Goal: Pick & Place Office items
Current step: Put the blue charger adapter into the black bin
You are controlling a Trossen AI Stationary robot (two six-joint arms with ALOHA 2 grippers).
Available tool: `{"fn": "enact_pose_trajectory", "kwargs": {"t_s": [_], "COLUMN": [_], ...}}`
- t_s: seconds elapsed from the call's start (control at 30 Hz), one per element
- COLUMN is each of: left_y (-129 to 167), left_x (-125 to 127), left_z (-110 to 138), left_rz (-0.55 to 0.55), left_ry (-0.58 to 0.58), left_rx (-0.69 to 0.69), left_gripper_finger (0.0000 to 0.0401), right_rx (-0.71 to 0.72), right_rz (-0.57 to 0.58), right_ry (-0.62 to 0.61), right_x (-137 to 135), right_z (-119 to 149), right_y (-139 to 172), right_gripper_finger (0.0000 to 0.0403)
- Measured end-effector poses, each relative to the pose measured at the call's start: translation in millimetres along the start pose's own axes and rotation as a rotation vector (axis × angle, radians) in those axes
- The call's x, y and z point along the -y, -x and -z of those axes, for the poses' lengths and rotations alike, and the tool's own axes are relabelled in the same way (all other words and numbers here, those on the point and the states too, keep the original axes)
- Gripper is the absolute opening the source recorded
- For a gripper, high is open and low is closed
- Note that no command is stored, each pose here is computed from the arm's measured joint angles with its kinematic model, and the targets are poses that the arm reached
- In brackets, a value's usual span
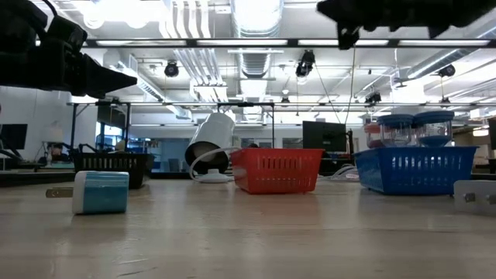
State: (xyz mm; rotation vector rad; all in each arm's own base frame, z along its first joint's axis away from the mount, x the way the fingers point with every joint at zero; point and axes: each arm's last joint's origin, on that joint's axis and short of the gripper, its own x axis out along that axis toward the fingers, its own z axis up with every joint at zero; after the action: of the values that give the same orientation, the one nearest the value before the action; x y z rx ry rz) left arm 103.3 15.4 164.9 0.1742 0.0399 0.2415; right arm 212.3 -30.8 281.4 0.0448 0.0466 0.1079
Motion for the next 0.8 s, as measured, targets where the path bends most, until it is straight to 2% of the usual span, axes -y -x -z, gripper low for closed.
{"fn": "enact_pose_trajectory", "kwargs": {"t_s": [0.1,0.5,0.8], "left_y": [0.0,0.0,0.0], "left_x": [0.1,0.3,0.6], "left_z": [0.6,1.9,3.5], "left_rz": [0.001,0.003,0.006], "left_ry": [-0.001,-0.003,0.005], "left_rx": [-0.005,-0.019,-0.036], "left_gripper_finger": [0.0,0.0,0.0], "right_rx": [0.069,0.185,0.293], "right_rz": [-0.011,-0.028,0.028], "right_ry": [0.02,0.046,0.061], "right_x": [-5.0,-17.2,-20.2], "right_z": [3.6,26.2,55.2], "right_y": [15.5,57.6,76.9], "right_gripper_finger": [0.0011,0.0011,0.0011]}}
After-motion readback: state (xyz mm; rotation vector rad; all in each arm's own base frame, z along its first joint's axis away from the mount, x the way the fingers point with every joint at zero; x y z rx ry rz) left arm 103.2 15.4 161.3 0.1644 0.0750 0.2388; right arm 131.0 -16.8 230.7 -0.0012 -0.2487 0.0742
